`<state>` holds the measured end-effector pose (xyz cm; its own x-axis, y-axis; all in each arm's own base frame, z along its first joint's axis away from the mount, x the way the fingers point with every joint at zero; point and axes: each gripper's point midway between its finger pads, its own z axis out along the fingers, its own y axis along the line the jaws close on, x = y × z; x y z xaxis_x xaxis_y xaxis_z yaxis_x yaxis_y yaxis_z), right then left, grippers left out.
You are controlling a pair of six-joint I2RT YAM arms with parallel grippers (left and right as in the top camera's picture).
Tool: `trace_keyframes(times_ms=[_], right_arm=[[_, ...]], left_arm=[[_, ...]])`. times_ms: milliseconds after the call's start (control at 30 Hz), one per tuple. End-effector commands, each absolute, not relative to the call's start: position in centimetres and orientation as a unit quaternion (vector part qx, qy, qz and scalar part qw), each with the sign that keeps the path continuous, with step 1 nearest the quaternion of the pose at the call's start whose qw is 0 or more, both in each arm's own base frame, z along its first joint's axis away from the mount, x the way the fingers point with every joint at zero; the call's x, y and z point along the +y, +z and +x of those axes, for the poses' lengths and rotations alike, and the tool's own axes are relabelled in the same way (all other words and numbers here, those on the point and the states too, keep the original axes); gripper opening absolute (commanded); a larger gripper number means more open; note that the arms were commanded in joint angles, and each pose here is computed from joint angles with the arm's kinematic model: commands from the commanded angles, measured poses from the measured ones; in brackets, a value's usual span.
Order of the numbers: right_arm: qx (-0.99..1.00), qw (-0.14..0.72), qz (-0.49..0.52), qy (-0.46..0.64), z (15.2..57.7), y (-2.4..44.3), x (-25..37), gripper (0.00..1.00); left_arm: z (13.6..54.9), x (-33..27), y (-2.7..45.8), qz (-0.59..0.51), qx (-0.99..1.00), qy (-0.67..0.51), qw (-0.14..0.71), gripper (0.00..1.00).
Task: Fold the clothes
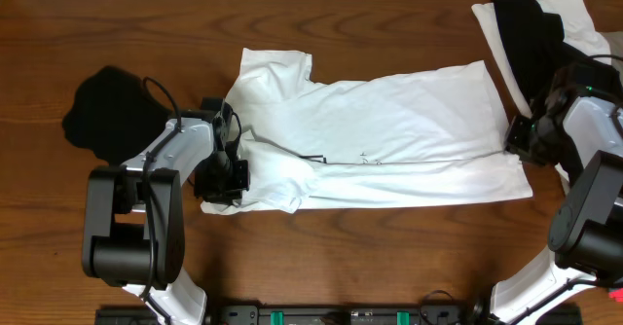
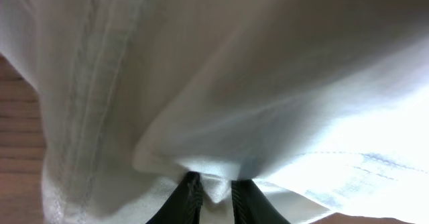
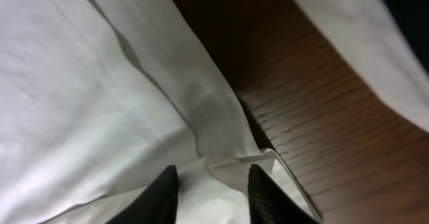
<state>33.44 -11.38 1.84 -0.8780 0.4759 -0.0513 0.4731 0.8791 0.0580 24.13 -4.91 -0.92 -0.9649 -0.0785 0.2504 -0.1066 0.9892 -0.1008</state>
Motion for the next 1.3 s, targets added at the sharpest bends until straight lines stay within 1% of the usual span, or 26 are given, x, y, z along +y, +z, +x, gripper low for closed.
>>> trace_keyframes(times_ms=[0,33,67,167,300,333,400,500,733,800,867,967,1067,1167,1267], right_arm=[[0.968,0.029,0.246,0.029,33.0,1.3,-11.2,0.17],[0.968,0.032,0.246,0.032,33.2,1.3,-11.2,0.05],[0.968,0.036,0.246,0.033,33.3,1.3,-11.2,0.01],[0.967,0.054,0.247,0.041,34.3,1.6,-11.2,0.01],[0.955,0.089,0.281,0.04,36.1,2.1,-12.0,0.02],[0.951,0.101,0.288,0.04,36.6,2.2,-12.3,0.05],[0.949,0.119,0.291,0.039,37.4,2.4,-12.6,0.08],[0.947,0.136,0.289,0.038,38.2,2.6,-12.9,0.07],[0.948,0.131,0.287,0.043,37.9,2.8,-12.6,0.08],[0.953,0.131,0.267,0.066,37.9,3.6,-11.7,0.06],[0.958,0.136,0.233,0.1,38.0,5.5,-10.3,0.06],[0.965,0.123,0.187,0.137,36.4,8.1,-8.3,0.06],[0.972,0.068,0.167,0.148,33.0,9.1,-6.5,0.09],[0.976,0.012,0.159,0.149,30.5,8.3,-4.9,0.1],[0.978,-0.011,0.137,0.156,29.4,6.5,-2.8,0.1]], left_arm=[[21.9,-4.1,-4.3,0.05,-0.984,0.035,0.167,0.19],[21.9,-4.1,-4.3,0.05,-0.984,0.035,0.167,0.19],[21.9,-4.1,-4.3,0.05,-0.984,0.035,0.167,0.19],[21.9,-4.1,-4.3,0.05,-0.984,0.035,0.168,0.19],[21.9,-4.1,-4.3,0.05,-0.984,0.035,0.168,0.19],[21.8,-4.1,-4.3,0.05,-0.984,0.035,0.168,0.19],[21.8,-4.1,-4.3,0.05,-0.984,0.035,0.168,0.19],[21.9,-4.1,-4.3,0.05,-0.984,0.035,0.167,0.19],[21.9,-4.1,-4.3,0.05,-0.984,0.035,0.167,0.19],[21.9,-4.1,-4.3,0.05,-0.984,0.035,0.167,0.19],[21.9,-4.1,-4.3,0.05,-0.984,0.035,0.167,0.19],[21.9,-4.1,-4.3,0.05,-0.984,0.035,0.167,0.19],[21.9,-4.1,-4.3,0.05,-0.984,0.035,0.167,0.19],[21.9,-4.1,-4.3,0.05,-0.984,0.035,0.167,0.19],[21.9,-4.1,-4.3,0.05,-0.984,0.035,0.167,0.18]])
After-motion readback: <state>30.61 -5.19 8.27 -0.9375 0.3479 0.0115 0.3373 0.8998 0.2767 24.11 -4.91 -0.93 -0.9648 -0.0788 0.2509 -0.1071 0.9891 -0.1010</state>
